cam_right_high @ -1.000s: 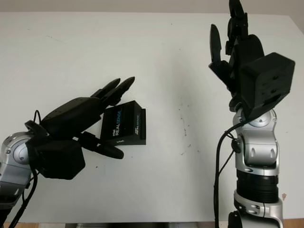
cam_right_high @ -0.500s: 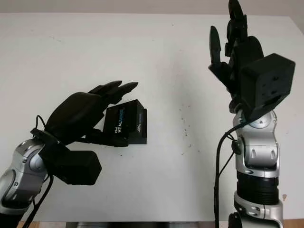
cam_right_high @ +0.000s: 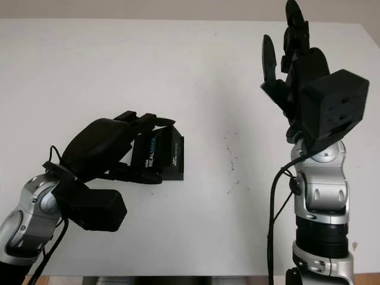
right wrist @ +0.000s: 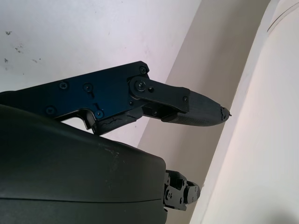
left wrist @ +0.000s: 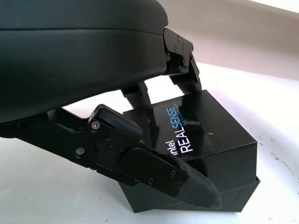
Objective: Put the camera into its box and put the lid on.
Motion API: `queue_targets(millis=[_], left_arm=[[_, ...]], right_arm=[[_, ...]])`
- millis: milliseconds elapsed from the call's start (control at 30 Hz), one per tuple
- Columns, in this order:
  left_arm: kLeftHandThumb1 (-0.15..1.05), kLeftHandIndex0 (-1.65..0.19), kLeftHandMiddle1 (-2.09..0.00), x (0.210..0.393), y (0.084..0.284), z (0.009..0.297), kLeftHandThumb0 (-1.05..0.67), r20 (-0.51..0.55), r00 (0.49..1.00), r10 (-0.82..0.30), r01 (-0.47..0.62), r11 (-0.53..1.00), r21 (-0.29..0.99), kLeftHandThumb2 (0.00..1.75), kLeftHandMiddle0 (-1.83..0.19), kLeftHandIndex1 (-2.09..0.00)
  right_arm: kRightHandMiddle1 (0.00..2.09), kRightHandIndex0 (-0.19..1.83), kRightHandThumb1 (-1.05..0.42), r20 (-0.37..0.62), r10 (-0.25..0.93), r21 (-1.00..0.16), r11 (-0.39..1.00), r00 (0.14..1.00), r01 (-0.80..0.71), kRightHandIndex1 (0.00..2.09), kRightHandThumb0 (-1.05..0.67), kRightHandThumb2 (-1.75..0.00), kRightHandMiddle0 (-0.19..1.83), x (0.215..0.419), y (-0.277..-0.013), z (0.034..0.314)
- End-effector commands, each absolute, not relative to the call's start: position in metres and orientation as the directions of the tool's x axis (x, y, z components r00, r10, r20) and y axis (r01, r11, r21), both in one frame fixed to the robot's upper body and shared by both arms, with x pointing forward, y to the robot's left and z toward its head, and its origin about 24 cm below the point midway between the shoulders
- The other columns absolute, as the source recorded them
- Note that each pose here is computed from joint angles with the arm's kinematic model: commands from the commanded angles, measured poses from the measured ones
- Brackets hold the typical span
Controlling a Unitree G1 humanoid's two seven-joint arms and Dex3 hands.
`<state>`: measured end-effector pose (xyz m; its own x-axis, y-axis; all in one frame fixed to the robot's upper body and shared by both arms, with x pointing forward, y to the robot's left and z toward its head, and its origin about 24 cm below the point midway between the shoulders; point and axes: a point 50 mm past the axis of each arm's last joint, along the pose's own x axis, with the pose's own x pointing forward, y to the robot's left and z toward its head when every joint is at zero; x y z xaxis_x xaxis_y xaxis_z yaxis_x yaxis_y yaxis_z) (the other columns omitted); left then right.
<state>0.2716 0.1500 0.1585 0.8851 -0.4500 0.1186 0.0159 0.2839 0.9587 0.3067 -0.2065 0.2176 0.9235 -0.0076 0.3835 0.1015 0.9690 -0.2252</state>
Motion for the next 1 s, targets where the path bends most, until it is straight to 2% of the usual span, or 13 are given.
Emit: queue_targets(millis=[0, 200, 267, 367, 433, 467, 567, 667, 767, 967], left_arm=[[1.03, -0.06, -1.43, 0.274, 0.153, 0.161, -0.49, 0.118, 0.891, -0.439, 0.018, 0.293, 0.956, 0.07, -0.17, -1.17], [1.05, 0.04, -2.02, 0.276, 0.152, 0.163, -0.35, 0.125, 0.889, -0.441, 0.024, 0.318, 0.948, 0.22, -0.15, -1.84], [1.05, 0.06, -2.08, 0.278, 0.152, 0.165, -0.33, 0.127, 0.89, -0.437, 0.029, 0.331, 0.943, 0.29, -0.3, -2.03], [1.05, -0.08, -2.09, 0.282, 0.152, 0.17, -0.33, 0.149, 0.892, -0.426, 0.016, 0.359, 0.933, 0.36, -0.59, -2.09], [1.05, -0.11, -2.09, 0.284, 0.152, 0.174, -0.33, 0.164, 0.893, -0.42, 0.004, 0.371, 0.929, 0.37, -0.66, -2.09], [1.05, -0.08, -2.09, 0.285, 0.152, 0.176, -0.33, 0.173, 0.892, -0.417, -0.002, 0.378, 0.926, 0.37, -0.65, -2.09], [1.05, -0.06, -2.09, 0.287, 0.152, 0.182, -0.3, 0.21, 0.882, -0.422, -0.028, 0.397, 0.917, 0.35, -0.58, -1.91], [1.05, -0.09, -2.09, 0.289, 0.153, 0.19, -0.31, 0.229, 0.877, -0.422, -0.042, 0.408, 0.912, 0.36, -0.63, -2.05], [1.05, -0.17, -2.09, 0.289, 0.153, 0.198, -0.32, 0.245, 0.871, -0.425, -0.057, 0.408, 0.911, 0.36, -0.72, -2.09], [1.05, -0.24, -2.09, 0.285, 0.153, 0.209, -0.32, 0.264, 0.857, -0.442, -0.079, 0.395, 0.915, 0.31, -0.57, -2.09]], right_arm=[[0.2, -0.14, -1.05, 0.401, -0.004, -0.222, 0.97, 0.916, 0.101, 0.05, -0.67, -0.65, -0.19, 0.303, -0.207, 0.219], [0.21, -0.13, -1.05, 0.392, -0.008, -0.222, 0.97, 0.92, 0.103, 0.05, -0.67, -0.64, -0.18, 0.303, -0.207, 0.218], [0.21, -0.14, -1.05, 0.39, -0.004, -0.223, 0.97, 0.921, 0.099, 0.05, -0.67, -0.64, -0.19, 0.303, -0.207, 0.217], [0.21, -0.13, -1.05, 0.385, -0.002, -0.227, 0.969, 0.923, 0.097, 0.05, -0.68, -0.64, -0.18, 0.303, -0.208, 0.215], [0.21, -0.13, -1.05, 0.379, -0.001, -0.226, 0.97, 0.925, 0.094, 0.05, -0.69, -0.63, -0.19, 0.302, -0.208, 0.214], [0.2, -0.14, -1.05, 0.379, -0.002, -0.221, 0.971, 0.926, 0.093, 0.05, -0.68, -0.63, -0.19, 0.302, -0.208, 0.214], [0.17, -0.14, -1.05, 0.382, 0.0, -0.21, 0.974, 0.924, 0.087, 0.05, -0.67, -0.62, -0.19, 0.302, -0.207, 0.213], [0.17, -0.14, -1.05, 0.377, -0.011, -0.205, 0.974, 0.926, 0.095, 0.05, -0.67, -0.62, -0.18, 0.301, -0.205, 0.213], [0.13, -0.16, -1.05, 0.376, -0.009, -0.195, 0.977, 0.927, 0.088, 0.04, -0.65, -0.63, -0.19, 0.3, -0.203, 0.212], [0.11, -0.16, -1.05, 0.381, -0.013, -0.186, 0.978, 0.924, 0.091, 0.04, -0.64, -0.64, -0.19, 0.301, -0.201, 0.211]])
